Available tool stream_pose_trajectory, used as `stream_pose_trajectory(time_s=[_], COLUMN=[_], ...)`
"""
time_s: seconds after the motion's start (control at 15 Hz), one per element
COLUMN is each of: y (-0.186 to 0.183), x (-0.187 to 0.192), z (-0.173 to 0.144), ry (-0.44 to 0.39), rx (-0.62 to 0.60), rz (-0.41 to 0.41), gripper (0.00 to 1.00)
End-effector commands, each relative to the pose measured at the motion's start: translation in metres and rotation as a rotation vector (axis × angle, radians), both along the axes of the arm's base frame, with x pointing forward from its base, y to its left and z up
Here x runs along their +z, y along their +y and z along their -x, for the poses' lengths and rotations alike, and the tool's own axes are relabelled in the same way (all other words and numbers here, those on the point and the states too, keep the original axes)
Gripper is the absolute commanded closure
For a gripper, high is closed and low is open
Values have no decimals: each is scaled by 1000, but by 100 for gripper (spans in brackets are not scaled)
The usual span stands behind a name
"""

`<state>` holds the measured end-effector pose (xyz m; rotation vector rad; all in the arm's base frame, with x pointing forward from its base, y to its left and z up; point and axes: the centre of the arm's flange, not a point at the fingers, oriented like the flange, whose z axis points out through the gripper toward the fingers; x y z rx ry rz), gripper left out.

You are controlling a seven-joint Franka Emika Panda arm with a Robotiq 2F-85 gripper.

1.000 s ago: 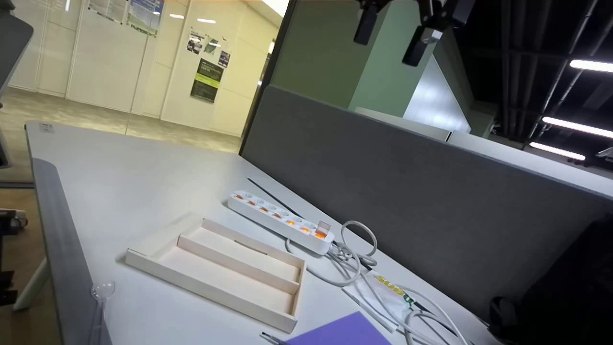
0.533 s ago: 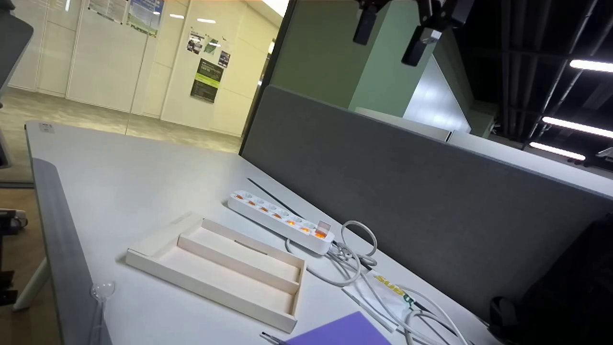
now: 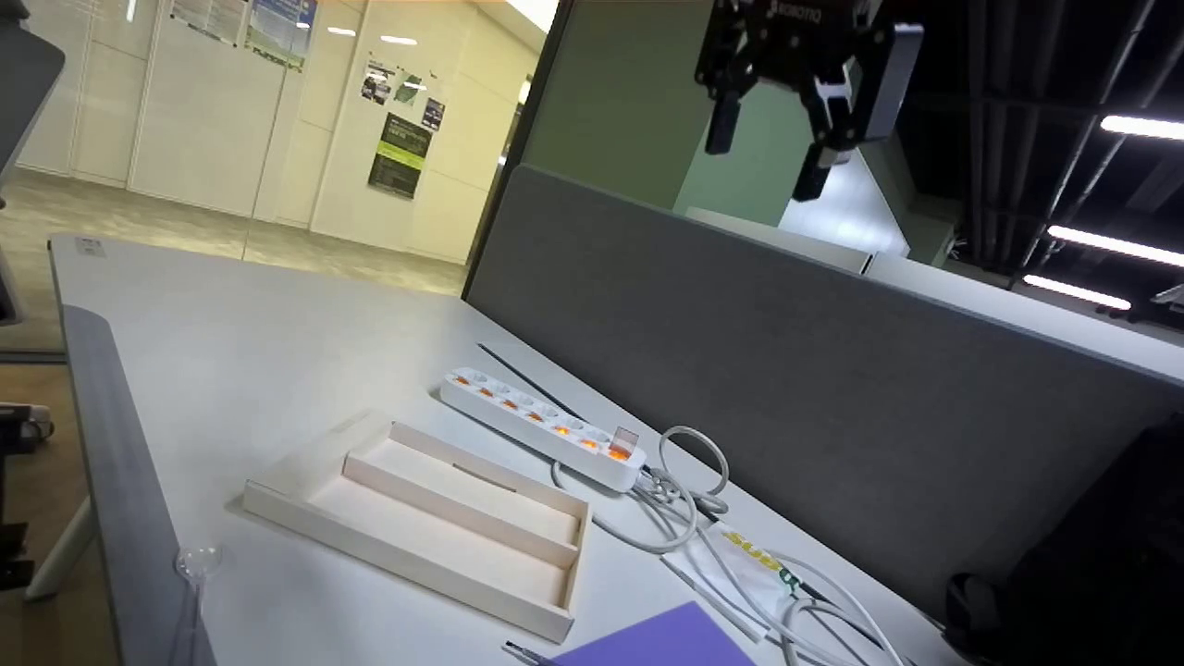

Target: Pick up the screwdriver from the table and put it in the first segment of the tray

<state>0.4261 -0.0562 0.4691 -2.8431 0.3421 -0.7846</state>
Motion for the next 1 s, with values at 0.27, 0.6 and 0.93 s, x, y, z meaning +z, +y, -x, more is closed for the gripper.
stream_pose_trajectory(time_s=[0.27,0.6,0.93], y=[-28,-47,-58], x=[-58,-100,-129], z=[-46,-58,-50], ry=[132,241,273], rx=[-201,-333,-336], rz=[-70,-64,-52], gripper=[0,0,0])
